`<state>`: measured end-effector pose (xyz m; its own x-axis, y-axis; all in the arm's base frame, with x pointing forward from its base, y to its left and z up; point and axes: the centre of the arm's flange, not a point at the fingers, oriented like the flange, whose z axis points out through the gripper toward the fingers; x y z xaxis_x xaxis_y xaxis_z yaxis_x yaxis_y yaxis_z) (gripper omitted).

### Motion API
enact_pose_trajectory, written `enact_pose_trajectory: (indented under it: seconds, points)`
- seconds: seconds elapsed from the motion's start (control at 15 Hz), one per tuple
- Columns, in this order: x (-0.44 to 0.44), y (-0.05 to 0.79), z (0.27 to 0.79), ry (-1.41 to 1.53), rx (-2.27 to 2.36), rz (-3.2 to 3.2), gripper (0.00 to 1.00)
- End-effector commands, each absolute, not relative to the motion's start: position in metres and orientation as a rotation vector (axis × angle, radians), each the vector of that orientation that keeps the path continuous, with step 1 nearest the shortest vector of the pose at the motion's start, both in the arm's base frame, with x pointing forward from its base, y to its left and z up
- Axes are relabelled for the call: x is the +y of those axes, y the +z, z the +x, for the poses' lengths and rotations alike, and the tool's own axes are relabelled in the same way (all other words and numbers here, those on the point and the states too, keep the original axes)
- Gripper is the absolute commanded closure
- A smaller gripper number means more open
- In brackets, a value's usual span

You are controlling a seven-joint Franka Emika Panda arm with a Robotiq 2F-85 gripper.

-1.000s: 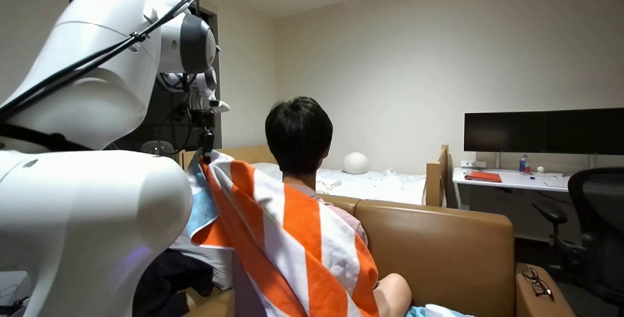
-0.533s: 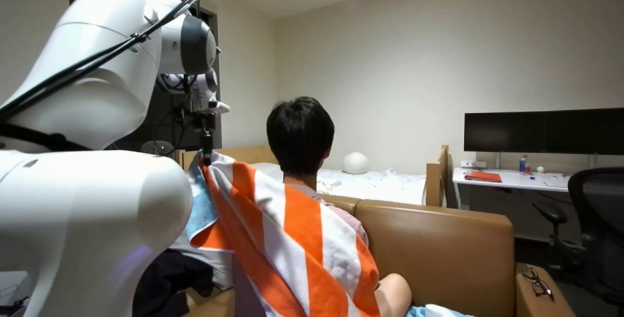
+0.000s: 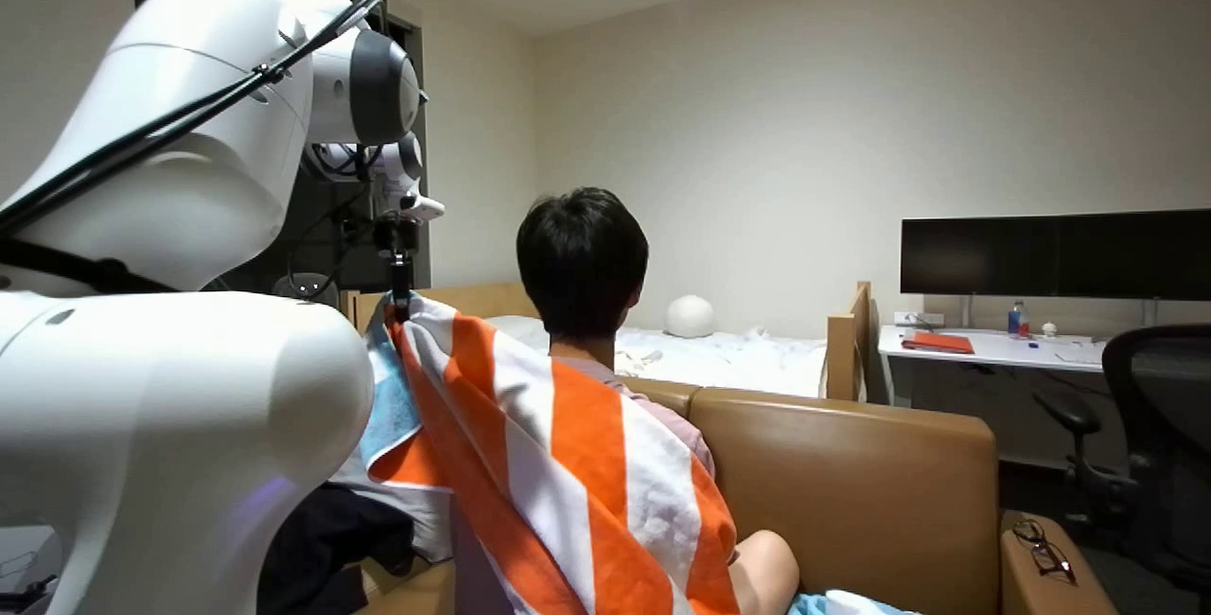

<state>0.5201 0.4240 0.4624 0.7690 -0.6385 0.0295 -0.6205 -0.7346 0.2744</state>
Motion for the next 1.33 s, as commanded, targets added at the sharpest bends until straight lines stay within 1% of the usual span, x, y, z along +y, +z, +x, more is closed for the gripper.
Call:
enact_pose_trajectory:
  seconds: [0.0,0.93,1.0,1.07,1.13,1.27]
  points:
    - [0.4277,0.4679,0.5192,-0.127,-1.041,2.692,0.98]
    - [0.4315,0.4686,0.5171,-0.138,-0.978,2.74,0.98]
    - [0.4314,0.4686,0.5169,-0.139,-0.976,2.737,0.8]
    - [0.4315,0.4686,0.5168,-0.139,-0.976,2.738,0.67]
    - [0.4319,0.4687,0.5166,-0.14,-0.975,2.74,0.62]
    - [0.4334,0.469,0.5153,-0.147,-0.968,2.745,0.49]
